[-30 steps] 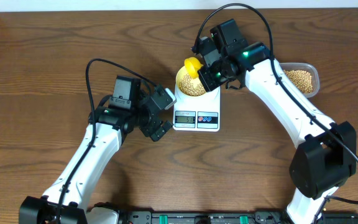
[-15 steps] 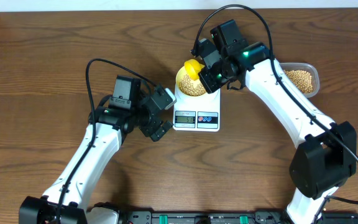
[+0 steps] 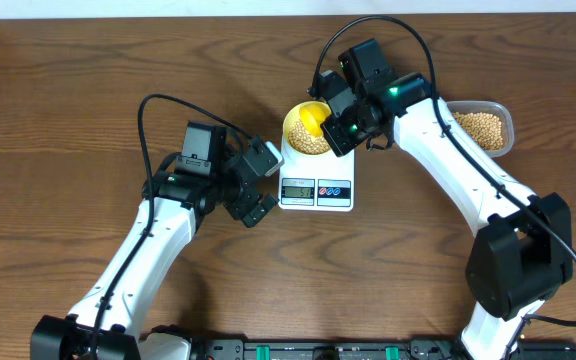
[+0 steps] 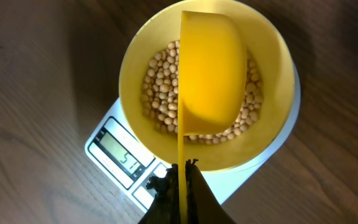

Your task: Scoop item into bowl and weigh 50g on scale

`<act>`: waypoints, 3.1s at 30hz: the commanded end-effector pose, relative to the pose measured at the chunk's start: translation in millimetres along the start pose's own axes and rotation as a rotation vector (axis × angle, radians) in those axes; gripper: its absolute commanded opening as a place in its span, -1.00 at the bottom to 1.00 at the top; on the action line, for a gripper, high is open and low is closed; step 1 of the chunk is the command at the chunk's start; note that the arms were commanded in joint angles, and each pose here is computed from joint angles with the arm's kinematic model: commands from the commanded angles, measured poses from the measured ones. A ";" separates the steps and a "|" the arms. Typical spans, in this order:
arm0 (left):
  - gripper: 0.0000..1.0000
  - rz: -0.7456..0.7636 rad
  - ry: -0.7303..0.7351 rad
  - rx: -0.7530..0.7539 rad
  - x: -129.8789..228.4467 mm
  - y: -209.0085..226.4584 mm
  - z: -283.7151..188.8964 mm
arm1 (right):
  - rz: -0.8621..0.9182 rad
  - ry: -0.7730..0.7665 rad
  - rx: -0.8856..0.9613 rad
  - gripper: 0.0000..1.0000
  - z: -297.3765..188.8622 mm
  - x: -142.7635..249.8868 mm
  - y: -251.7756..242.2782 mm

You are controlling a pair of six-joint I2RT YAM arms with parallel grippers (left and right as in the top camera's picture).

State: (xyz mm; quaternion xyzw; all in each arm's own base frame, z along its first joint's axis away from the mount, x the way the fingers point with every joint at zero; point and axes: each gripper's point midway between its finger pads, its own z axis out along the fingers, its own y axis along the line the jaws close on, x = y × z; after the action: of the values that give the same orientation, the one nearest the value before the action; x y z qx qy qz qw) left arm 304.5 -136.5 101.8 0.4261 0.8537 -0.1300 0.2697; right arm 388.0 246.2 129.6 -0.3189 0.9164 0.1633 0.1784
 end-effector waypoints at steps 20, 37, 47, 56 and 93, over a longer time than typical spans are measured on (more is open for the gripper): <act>0.95 0.015 -0.018 0.001 -3.2 -0.2 -3.8 | -0.076 -0.002 0.065 -0.98 15.4 -4.5 -7.0; 0.95 0.015 -0.018 0.001 -3.2 -0.2 -3.8 | -0.100 0.020 0.065 -0.99 30.0 -2.3 2.4; 0.96 0.015 -0.018 0.001 -3.2 -0.2 -3.8 | -0.095 0.049 0.086 -0.98 30.4 4.5 -1.3; 0.95 0.015 -0.018 0.001 -3.2 -0.2 -3.8 | -0.092 0.065 0.083 -0.98 31.8 8.6 -1.3; 0.95 0.015 -0.018 0.001 -3.2 -0.2 -3.8 | -0.122 0.097 0.062 -0.98 37.6 17.1 13.7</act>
State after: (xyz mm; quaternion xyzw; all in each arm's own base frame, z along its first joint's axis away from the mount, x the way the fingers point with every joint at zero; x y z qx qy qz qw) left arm 304.5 -136.5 101.8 0.4261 0.8537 -0.1300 0.2697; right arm 382.6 257.6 99.0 -0.3616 0.9114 0.1080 0.1641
